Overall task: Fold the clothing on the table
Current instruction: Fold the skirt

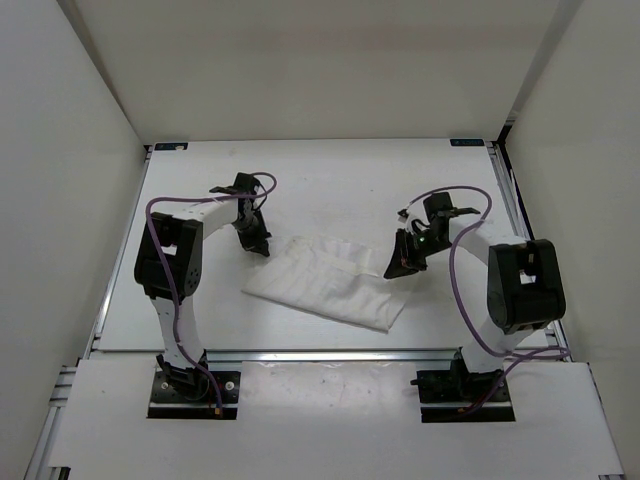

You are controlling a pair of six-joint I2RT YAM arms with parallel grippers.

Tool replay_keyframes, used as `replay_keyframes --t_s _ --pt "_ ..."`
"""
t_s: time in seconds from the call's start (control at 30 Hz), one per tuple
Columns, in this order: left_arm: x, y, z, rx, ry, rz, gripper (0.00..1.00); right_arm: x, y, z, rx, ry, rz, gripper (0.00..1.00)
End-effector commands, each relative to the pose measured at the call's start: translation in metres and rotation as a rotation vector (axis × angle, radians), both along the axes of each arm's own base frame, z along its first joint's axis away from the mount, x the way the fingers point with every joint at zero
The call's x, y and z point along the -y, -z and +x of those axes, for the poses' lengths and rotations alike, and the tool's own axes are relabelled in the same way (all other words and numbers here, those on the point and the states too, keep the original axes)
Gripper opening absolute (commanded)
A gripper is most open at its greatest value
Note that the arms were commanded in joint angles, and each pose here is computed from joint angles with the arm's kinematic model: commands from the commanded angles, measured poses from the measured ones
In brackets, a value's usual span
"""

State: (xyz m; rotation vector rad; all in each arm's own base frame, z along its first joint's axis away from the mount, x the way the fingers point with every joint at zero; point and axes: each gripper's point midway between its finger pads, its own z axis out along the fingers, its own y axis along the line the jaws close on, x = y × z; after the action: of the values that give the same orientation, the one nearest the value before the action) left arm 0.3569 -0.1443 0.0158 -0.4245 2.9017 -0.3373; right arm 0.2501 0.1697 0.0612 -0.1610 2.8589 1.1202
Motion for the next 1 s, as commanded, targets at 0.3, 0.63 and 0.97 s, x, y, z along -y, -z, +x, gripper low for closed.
replay_keyframes --t_s 0.3,0.63,0.97 --pt "-0.001 -0.017 -0.003 0.051 0.007 -0.012 0.0 -0.019 -0.119 0.038 0.308 0.021 0.153 0.0" --pt "-0.009 -0.017 -0.007 0.048 0.011 0.014 0.0 0.015 -0.024 0.154 0.245 0.251 0.014 0.0" --pt "-0.001 -0.033 0.0 0.096 0.002 -0.055 0.0 -0.007 -0.043 0.16 0.278 0.162 -0.068 0.0"
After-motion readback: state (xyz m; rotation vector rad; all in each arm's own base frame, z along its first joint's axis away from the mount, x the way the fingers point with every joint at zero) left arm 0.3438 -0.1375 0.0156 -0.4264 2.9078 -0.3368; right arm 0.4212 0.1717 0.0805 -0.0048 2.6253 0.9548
